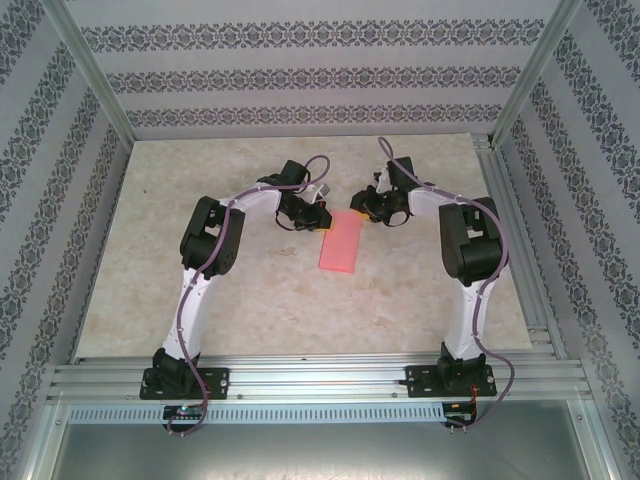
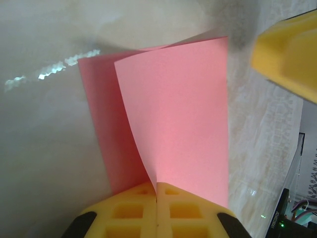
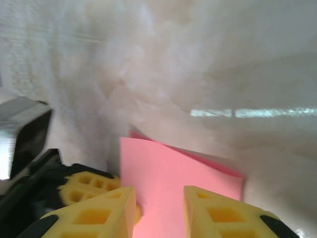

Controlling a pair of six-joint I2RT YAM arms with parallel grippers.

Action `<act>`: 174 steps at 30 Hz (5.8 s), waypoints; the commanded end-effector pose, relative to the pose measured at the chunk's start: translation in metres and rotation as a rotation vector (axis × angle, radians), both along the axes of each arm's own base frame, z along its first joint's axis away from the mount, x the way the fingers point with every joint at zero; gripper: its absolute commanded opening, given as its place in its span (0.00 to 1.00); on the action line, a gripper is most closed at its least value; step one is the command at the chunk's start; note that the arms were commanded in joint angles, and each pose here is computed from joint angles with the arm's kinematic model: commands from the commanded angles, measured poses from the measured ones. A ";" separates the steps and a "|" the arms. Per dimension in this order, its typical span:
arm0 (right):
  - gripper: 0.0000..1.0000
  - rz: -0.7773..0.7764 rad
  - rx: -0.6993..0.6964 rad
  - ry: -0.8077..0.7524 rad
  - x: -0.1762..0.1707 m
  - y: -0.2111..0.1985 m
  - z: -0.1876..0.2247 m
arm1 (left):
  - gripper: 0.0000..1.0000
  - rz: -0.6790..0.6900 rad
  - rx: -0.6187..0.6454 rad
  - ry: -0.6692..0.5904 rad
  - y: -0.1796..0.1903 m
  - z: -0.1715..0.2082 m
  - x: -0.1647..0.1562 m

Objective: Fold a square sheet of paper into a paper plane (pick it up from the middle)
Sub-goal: Fold the square sheet of paper in half at the center of the table, then pick up the square sheet of paper from the center of the table.

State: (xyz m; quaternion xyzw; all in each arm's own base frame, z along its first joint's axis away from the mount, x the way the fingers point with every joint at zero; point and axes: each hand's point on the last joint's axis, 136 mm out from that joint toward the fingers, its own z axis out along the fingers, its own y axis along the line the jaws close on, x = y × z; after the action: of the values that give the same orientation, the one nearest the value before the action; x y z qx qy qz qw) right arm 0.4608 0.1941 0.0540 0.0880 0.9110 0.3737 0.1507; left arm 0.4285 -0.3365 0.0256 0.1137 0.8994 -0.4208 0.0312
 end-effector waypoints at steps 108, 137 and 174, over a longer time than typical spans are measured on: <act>0.31 0.122 0.071 0.106 -0.164 0.040 -0.017 | 0.07 -0.008 0.048 0.047 0.007 -0.008 -0.010; 0.41 -0.001 -0.110 -0.113 -0.103 -0.032 0.049 | 0.31 0.183 -0.064 0.016 0.007 0.047 -0.021; 0.55 0.134 -0.138 0.039 -0.047 0.030 -0.017 | 0.63 0.423 0.113 -0.224 0.098 0.097 -0.029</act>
State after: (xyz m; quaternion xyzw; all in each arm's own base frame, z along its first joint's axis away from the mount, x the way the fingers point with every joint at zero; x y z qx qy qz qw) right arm 0.4092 0.2046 0.0299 0.0484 0.9510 0.2840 0.1123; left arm 0.3888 -0.2399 0.1023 -0.0312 0.9260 -0.3311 0.1785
